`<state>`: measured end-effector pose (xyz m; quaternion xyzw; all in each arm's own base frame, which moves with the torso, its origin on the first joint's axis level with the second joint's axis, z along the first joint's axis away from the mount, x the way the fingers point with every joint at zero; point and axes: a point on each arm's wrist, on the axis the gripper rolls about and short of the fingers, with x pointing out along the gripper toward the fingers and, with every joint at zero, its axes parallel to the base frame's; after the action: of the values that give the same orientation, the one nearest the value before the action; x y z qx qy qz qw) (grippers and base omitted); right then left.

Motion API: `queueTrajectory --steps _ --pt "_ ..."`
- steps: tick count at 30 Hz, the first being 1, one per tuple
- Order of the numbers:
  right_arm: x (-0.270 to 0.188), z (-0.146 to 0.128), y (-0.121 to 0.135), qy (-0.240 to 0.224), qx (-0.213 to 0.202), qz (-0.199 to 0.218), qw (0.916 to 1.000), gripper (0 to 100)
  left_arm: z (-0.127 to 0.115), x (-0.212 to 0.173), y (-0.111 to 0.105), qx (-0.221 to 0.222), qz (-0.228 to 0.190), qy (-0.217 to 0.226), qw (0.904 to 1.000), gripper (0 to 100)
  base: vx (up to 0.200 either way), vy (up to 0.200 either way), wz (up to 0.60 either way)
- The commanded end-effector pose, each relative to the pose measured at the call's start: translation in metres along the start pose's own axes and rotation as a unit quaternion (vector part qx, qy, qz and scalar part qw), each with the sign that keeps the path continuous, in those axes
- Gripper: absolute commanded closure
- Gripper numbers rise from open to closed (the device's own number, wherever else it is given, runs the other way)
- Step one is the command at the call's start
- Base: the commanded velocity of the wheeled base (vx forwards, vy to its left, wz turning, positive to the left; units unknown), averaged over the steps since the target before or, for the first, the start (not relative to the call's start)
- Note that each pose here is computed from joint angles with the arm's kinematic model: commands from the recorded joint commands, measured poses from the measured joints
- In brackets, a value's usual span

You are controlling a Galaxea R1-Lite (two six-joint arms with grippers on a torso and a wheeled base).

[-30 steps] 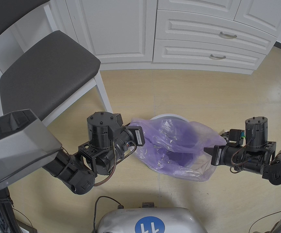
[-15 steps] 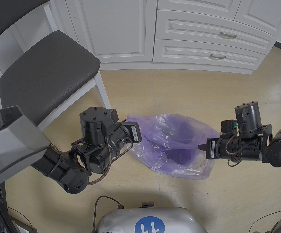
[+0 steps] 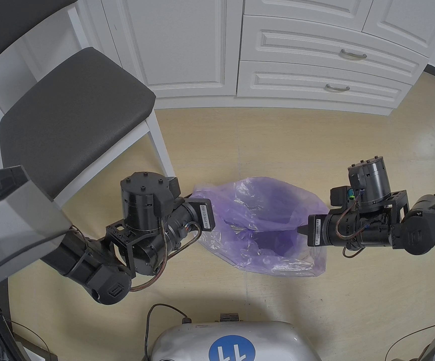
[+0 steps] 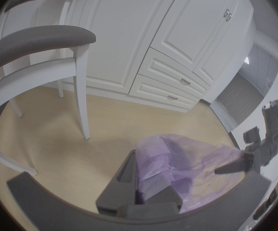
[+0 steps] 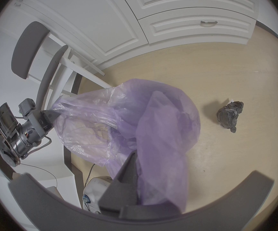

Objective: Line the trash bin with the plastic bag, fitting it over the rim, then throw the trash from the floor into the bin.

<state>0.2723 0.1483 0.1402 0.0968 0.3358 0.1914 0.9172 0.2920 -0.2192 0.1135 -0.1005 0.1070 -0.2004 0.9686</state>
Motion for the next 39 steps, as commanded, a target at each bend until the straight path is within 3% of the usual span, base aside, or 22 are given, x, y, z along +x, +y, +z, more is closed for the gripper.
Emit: queueTrajectory --steps 1,10,14,23,27,39 --pt "-0.004 0.003 -0.003 -0.008 0.003 -0.004 1.0 100 0.009 -0.002 0.002 0.019 0.003 0.002 0.9998 100 0.0 0.0 0.0" --pt "-0.005 0.007 -0.015 -0.014 0.005 -0.024 0.9996 100 0.013 0.003 0.019 0.023 0.01 0.019 0.9995 100 0.0 0.0 0.0" --pt "-0.015 0.006 -0.032 -0.01 -0.027 -0.049 0.9984 100 0.005 0.006 0.025 0.023 -0.003 0.042 0.9988 100 0.0 0.0 0.0" --pt "-0.032 0.0 -0.051 0.028 -0.083 -0.083 0.9927 100 -0.015 0.015 0.032 0.032 0.011 0.085 0.9958 100 0.0 0.0 0.0" --pt "-0.04 -0.008 -0.056 0.041 -0.111 -0.083 0.9895 100 -0.028 0.001 0.037 0.064 0.007 0.137 0.9884 100 0.0 0.0 0.0" --pt "-0.042 -0.031 -0.064 0.092 -0.19 -0.084 0.9738 100 -0.039 -0.017 0.048 0.105 -0.04 0.182 0.9768 100 0.0 0.0 0.0"
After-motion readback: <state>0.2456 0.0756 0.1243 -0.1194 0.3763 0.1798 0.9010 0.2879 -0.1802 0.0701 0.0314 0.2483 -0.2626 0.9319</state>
